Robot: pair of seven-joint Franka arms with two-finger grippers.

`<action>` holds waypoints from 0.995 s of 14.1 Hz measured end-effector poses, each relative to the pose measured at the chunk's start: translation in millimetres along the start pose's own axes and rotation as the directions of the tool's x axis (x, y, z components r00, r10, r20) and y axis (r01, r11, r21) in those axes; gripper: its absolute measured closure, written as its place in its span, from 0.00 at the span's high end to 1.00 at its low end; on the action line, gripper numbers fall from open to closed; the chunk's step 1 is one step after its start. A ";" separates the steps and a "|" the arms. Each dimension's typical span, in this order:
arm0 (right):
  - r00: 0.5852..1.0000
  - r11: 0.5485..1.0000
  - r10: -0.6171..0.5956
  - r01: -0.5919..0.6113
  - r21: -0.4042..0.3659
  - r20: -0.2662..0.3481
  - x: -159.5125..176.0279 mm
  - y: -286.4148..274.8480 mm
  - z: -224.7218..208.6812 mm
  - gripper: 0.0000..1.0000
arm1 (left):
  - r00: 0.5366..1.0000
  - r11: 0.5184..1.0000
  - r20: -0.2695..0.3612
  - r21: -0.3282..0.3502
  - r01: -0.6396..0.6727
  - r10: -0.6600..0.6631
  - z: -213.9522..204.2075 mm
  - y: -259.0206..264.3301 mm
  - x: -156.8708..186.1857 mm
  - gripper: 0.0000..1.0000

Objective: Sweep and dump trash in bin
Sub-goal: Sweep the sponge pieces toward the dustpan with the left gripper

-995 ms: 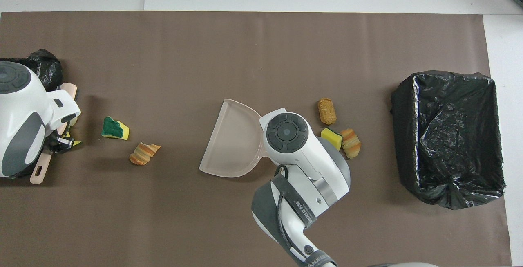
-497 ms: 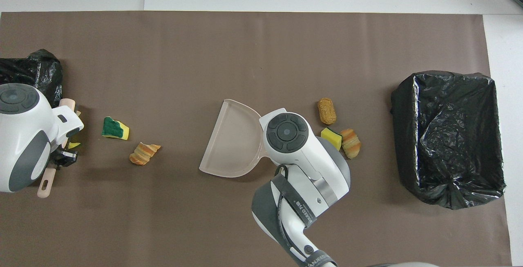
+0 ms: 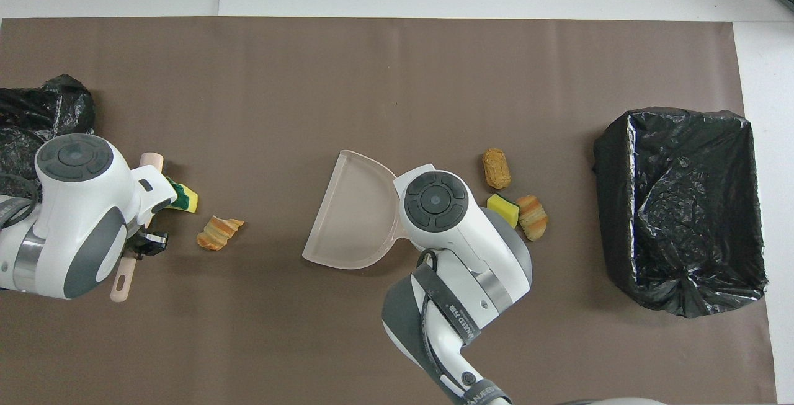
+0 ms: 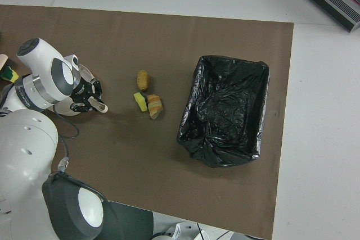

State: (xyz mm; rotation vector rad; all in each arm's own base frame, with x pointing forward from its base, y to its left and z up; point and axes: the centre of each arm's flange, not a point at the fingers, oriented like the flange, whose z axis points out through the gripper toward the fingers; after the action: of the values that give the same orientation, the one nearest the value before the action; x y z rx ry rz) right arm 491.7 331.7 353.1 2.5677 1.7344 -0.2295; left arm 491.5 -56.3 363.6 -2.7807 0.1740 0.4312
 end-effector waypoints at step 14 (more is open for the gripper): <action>0.997 0.997 -0.075 0.075 0.000 0.001 -1.5 2.0 0.4 0.33 | 0.992 0.991 -0.018 -0.057 0.124 -0.125 -63.4 -60.2 3.8 0.26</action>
State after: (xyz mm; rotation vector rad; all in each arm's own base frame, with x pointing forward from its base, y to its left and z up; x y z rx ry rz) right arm 493.0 329.5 352.8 2.5049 1.8326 -0.2329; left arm 522.6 -20.9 437.4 -2.8321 -0.0068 0.3807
